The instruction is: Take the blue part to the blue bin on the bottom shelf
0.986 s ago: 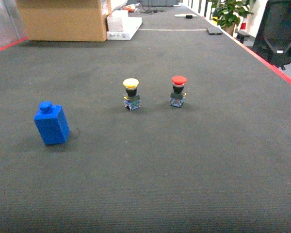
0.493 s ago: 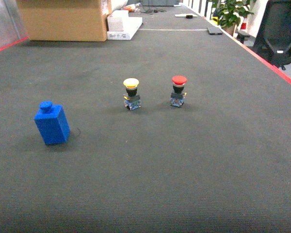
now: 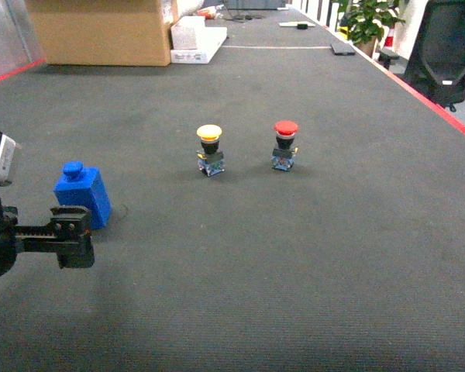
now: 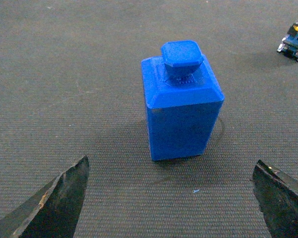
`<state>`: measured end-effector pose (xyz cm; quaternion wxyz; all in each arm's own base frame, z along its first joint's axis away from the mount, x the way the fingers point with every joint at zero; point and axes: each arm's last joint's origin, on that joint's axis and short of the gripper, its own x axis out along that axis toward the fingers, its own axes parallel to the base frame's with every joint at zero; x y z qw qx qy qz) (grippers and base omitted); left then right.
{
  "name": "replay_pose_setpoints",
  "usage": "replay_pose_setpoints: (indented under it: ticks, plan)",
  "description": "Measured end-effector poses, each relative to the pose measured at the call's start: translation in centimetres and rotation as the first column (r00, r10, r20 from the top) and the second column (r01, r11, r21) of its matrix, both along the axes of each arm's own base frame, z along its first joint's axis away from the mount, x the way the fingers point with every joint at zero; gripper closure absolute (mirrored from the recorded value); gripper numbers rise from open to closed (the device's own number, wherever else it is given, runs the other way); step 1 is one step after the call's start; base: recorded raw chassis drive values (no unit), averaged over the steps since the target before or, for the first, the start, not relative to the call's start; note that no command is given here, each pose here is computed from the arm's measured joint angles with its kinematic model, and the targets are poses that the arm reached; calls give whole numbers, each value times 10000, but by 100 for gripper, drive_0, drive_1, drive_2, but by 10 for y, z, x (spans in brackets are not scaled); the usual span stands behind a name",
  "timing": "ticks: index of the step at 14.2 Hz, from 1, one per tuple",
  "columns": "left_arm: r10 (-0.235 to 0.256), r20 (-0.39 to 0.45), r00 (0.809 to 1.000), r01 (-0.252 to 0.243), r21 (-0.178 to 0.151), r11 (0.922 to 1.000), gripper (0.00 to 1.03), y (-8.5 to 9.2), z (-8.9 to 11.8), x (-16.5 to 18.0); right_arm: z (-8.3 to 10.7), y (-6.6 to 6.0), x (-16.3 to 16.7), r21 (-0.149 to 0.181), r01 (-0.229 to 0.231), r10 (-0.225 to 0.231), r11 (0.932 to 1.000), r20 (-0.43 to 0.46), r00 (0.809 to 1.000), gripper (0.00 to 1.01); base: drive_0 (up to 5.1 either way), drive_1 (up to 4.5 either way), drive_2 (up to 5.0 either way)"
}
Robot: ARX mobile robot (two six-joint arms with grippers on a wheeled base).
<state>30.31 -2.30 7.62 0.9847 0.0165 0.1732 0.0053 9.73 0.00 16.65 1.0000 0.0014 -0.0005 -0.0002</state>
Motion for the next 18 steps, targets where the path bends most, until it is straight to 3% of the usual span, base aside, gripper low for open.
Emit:
replay_pose_setpoints:
  ticks: [7, 8, 10, 12, 15, 16, 18]
  plan:
    - [213, 215, 9995, -217, 156, 9996, 5, -1, -15, 63, 0, 0, 0, 0, 0, 0, 10000, 0, 10000, 3, 0, 0, 0]
    - [206, 101, 9997, -208, 165, 9996, 11, -1, -19, 65, 0, 0, 0, 0, 0, 0, 10000, 0, 10000, 3, 0, 0, 0]
    - [210, -17, 9998, -209, 176, 9996, 38, -1, -23, 69, 0, 0, 0, 0, 0, 0, 10000, 0, 10000, 3, 0, 0, 0]
    - [231, 53, 9997, -231, 112, 9997, 57, -1, -22, 69, 0, 0, 0, 0, 0, 0, 10000, 0, 10000, 3, 0, 0, 0]
    - [517, 80, 9986, -518, 78, 9986, 59, 2, -15, 40, 0, 0, 0, 0, 0, 0, 10000, 0, 10000, 3, 0, 0, 0]
    - [747, 296, 9968, -751, 117, 9971, 59, 3, -2, 18, 0, 0, 0, 0, 0, 0, 10000, 0, 10000, 3, 0, 0, 0]
    - [640, 91, 9979, -641, 101, 9979, 59, 3, 36, -30, 0, 0, 0, 0, 0, 0, 10000, 0, 10000, 3, 0, 0, 0]
